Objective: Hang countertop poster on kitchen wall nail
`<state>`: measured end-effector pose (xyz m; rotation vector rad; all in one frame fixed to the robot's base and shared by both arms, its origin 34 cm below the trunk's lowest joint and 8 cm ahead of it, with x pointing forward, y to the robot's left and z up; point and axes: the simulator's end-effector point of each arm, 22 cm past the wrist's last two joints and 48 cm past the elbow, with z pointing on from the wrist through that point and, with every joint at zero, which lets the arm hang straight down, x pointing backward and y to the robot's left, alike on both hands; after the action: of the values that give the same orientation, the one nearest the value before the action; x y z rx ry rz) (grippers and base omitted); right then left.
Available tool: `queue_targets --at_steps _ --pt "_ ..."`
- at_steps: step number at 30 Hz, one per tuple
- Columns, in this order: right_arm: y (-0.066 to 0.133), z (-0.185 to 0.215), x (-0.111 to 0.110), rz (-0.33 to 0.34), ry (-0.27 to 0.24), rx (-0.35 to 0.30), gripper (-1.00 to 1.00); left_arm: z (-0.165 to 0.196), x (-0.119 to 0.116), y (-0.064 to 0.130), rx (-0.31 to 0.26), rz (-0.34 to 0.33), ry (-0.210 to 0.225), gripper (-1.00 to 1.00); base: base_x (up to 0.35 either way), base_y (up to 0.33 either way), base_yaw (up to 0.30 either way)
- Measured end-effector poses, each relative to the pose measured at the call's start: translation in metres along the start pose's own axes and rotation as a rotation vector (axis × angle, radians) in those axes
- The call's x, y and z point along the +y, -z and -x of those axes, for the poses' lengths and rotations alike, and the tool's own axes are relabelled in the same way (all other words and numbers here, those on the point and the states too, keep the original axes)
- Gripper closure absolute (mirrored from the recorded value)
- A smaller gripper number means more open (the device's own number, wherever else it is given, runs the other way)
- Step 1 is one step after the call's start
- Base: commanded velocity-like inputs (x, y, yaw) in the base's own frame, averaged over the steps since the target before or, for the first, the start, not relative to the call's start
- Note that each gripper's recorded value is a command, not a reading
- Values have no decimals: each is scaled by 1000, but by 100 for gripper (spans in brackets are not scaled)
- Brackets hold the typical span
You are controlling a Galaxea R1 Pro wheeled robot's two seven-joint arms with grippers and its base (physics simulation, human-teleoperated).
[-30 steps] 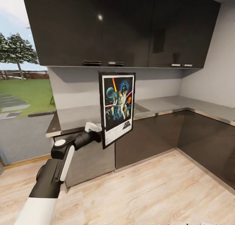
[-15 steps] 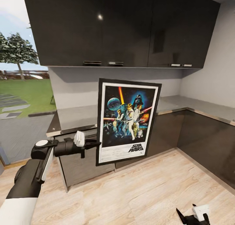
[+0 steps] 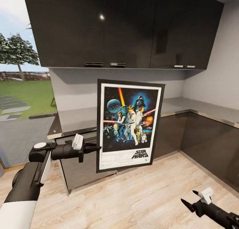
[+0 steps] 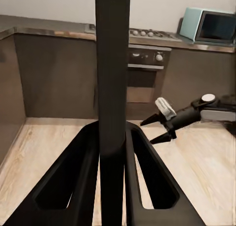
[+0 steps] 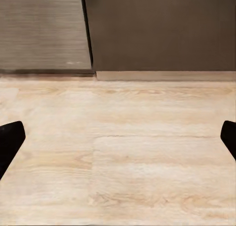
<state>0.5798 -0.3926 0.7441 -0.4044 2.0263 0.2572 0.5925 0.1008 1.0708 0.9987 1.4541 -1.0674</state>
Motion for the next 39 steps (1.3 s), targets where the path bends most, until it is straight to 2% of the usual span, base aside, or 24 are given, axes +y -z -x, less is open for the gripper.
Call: queue_targets --at_steps 1,2,4,5,7,9,15,24,25,29,34,39 --pt "-1 5 5 37 -5 3 -100 0 0 0 1 -1 6 100 0 0 0" --pt "-3 18 15 109 -12 1 -100 0 0 0 1 -1 15 100 0 0 0" --pt "-4 33 26 185 -16 -6 -100 0 0 0 2 -2 22 100 0 0 0" --pt "-2 49 40 278 -26 -12 -100 -1 -1 0 2 -3 28 100 0 0 0" --pt "0 59 51 347 -35 -14 -100 -1 -4 0 3 -17 31 100 0 0 0" --pt "2 64 56 381 -39 -15 -100 -1 -7 0 3 -33 34 100 0 0 0" --pt "12 83 59 457 -22 -28 -100 -6 -13 0 7 -71 53 100 0 0 0" --pt "14 89 62 485 -18 -33 -100 -19 -13 -5 21 -100 102 100 0 0 0" --pt "17 89 69 517 -17 -32 -100 -22 -19 -8 29 -129 107 100 0 0 0" --pt "23 89 78 565 -15 -34 -100 -25 -25 -11 39 -155 109 100 0 0 0" --pt "24 90 81 579 -14 -37 -100 -37 -42 -27 91 -212 106 100 0 0 0" --pt "24 90 82 581 -15 -38 -100 -43 -51 -35 116 -241 103 100 0 0 0"
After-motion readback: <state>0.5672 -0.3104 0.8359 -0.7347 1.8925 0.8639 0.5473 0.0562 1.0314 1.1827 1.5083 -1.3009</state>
